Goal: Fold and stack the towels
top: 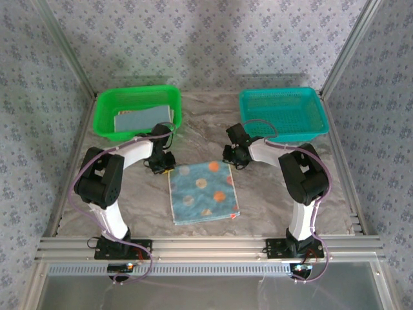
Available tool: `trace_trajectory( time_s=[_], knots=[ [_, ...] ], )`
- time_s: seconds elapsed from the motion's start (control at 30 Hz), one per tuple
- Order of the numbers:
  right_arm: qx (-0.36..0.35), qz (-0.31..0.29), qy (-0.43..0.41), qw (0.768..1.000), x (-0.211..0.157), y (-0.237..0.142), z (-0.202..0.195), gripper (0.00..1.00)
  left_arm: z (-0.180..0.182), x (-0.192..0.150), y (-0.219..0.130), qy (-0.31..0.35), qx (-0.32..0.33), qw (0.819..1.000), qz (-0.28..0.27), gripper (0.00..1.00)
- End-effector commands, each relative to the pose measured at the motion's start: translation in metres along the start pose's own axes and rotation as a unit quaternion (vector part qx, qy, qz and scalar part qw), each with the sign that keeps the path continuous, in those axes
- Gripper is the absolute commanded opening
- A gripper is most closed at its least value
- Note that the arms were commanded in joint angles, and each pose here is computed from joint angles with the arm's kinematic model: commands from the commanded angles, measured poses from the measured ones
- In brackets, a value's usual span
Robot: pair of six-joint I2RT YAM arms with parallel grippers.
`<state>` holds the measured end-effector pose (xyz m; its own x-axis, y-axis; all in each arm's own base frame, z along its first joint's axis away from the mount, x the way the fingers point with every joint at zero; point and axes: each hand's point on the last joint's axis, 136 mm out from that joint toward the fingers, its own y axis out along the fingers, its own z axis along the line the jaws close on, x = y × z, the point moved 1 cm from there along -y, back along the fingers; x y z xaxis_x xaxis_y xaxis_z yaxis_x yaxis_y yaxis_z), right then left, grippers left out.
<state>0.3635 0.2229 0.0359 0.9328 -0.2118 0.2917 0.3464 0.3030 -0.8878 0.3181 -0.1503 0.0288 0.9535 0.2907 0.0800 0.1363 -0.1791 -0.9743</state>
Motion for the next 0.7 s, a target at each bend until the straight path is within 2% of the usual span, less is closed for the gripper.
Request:
trace_trajectory(
  time_s=[0.0, 0.1, 0.2, 0.67],
  knots=[
    [0.001, 0.000, 0.004, 1.000, 0.000, -0.003, -0.003, 0.07, -0.012, -0.009, 0.007, 0.020, -0.017, 1.000, 0.012, 0.11],
    [0.008, -0.011, -0.002, 1.000, 0.006, -0.009, 0.000, 0.00, -0.016, -0.007, 0.003, 0.026, -0.023, 0.999, 0.007, 0.07],
    [0.016, -0.024, -0.010, 1.000, 0.013, -0.017, 0.002, 0.00, -0.021, -0.005, -0.003, 0.032, -0.029, 0.999, 0.002, 0.00],
    [0.058, -0.069, -0.048, 0.995, 0.036, -0.050, 0.014, 0.00, -0.041, 0.017, -0.051, 0.074, -0.053, 0.994, -0.056, 0.00]
  ],
)
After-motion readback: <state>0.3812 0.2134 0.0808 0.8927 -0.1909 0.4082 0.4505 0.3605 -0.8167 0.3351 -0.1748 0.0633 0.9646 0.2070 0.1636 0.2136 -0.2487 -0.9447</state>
